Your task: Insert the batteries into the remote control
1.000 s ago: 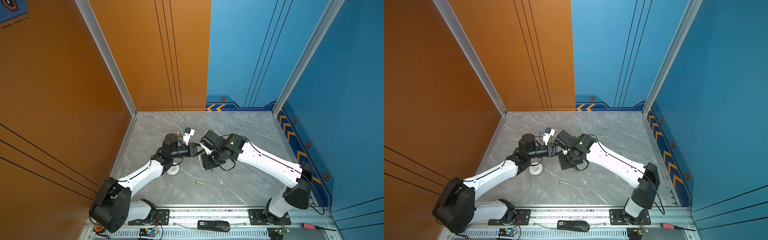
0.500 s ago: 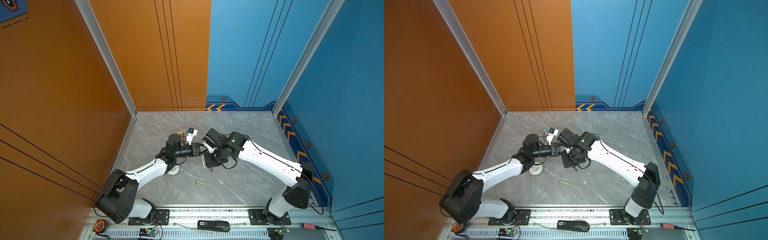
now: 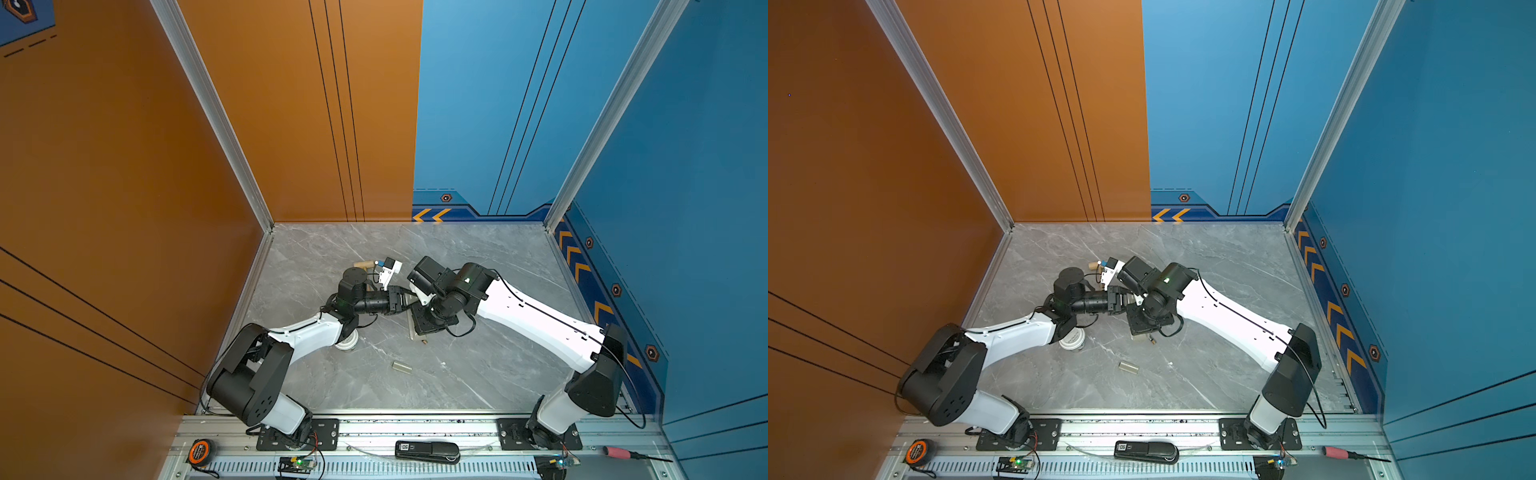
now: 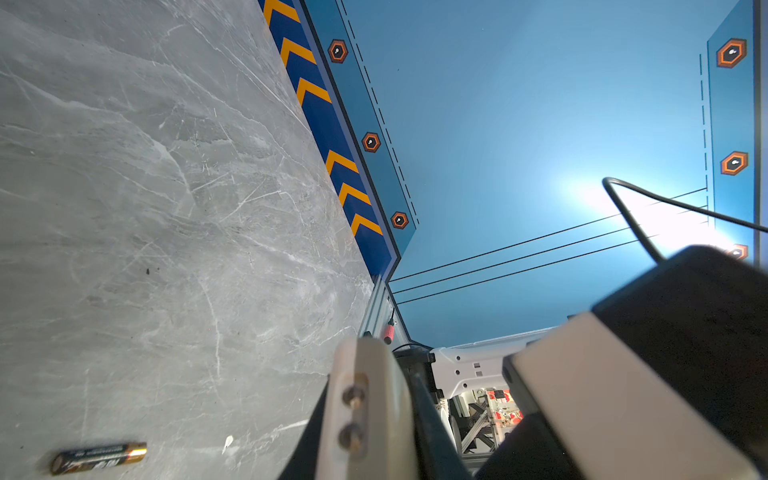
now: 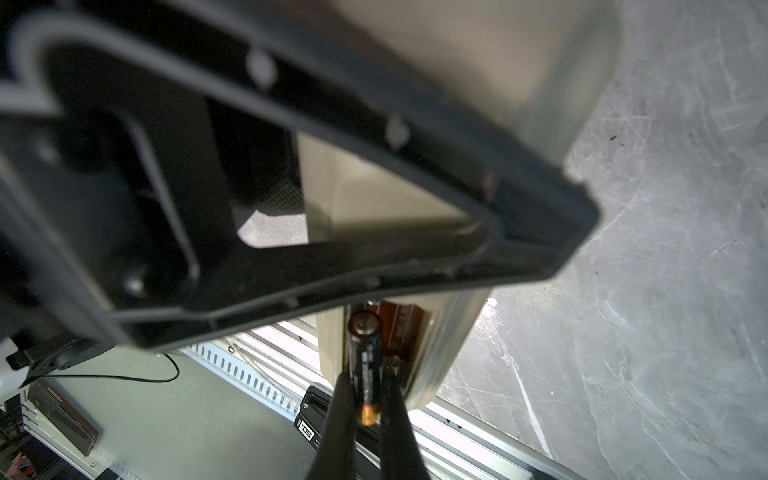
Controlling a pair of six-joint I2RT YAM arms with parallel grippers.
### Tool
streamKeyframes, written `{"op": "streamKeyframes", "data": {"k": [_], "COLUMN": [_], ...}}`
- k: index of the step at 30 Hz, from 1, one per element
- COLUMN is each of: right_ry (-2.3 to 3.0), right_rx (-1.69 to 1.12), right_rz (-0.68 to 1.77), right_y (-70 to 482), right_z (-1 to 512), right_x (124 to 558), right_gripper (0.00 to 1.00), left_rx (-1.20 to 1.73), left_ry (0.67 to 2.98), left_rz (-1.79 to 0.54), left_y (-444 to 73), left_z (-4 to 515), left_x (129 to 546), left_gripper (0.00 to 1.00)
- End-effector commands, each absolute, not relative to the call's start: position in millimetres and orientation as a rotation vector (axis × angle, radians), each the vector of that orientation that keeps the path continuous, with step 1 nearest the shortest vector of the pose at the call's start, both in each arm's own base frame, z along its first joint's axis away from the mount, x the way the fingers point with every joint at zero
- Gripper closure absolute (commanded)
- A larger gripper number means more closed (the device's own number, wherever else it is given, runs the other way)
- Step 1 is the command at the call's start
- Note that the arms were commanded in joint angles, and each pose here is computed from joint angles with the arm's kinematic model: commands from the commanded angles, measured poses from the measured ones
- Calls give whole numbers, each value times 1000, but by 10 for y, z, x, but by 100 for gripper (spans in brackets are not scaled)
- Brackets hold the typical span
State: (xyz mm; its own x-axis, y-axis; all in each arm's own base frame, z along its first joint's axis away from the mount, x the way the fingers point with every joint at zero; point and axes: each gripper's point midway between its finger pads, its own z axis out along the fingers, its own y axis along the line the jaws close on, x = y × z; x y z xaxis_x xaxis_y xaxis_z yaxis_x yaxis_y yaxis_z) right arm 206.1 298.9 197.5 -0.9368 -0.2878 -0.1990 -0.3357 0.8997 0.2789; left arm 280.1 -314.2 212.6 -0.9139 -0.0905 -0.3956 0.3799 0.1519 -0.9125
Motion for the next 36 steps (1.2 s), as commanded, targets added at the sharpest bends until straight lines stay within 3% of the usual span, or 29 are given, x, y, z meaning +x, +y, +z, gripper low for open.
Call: {"op": "streamKeyframes", "data": {"k": [1,10,36], "right_ry": [2960,2958,2890], "right_rx": [-485,-490,-486], "right_rz": [445,442,408], "right_y": [2925,2911,2811], "right_z": [1884,1882,2027], "right_x": [2013,2014,2067], "right_gripper": [98,82,76], "left_rx": [380,359,355], "left_ry": [1965,1954,1977], "left_rz": [-1883,-1914,-1953], "left_y": [-3223,-3255,-3325], "left_z": [2443,2429,2416], "left_x": [2760,2782,2776], "left_gripper": [100,100,100]}}
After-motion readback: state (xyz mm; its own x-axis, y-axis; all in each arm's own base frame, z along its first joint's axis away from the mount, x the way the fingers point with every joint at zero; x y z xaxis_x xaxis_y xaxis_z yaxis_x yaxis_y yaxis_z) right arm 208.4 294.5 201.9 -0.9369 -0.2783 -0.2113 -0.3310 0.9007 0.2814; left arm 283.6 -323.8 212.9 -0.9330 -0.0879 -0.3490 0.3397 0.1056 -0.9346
